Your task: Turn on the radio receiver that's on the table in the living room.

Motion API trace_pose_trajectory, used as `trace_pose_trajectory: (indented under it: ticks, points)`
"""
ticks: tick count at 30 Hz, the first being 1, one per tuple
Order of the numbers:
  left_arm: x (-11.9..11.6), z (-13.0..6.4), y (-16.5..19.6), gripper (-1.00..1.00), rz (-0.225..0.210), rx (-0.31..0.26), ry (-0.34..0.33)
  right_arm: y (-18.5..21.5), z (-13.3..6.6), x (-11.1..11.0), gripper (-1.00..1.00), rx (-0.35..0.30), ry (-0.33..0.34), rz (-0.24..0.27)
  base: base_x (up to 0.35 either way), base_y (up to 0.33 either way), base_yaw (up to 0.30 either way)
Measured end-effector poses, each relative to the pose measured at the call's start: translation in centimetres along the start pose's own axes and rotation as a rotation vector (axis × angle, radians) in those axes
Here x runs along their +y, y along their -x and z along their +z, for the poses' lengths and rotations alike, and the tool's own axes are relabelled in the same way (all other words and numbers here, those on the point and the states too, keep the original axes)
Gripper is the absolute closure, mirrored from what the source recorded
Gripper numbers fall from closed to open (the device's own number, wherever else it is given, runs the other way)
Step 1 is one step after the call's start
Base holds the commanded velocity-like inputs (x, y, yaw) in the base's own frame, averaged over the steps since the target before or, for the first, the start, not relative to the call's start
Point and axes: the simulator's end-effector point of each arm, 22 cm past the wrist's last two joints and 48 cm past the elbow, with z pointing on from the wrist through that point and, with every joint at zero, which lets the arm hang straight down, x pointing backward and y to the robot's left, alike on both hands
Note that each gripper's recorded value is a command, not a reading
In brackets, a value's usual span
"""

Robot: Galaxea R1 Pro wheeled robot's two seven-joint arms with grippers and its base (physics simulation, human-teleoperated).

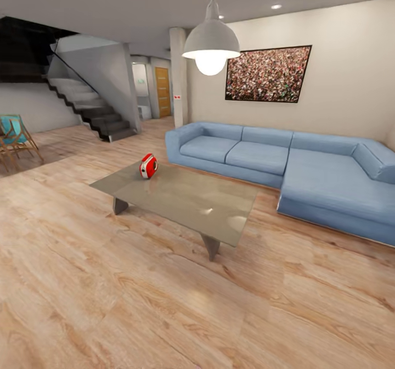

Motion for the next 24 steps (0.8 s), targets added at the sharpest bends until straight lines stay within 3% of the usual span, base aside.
trace_pose_trajectory:
  ticks: [11,24]
  points:
    - [0.03,0.0,-0.22,-1.0,0.0,0.006,0.0,-0.2,-0.01,0.0,-1.0,0.005,0.0,0.001,0.0,0.0,0.277]
    - [0.07,0.0,-0.25,-1.0,0.0,0.006,0.001,-0.27,-0.01,0.06,-1.0,0.007,0.003,0.001,0.0,0.0,0.098]
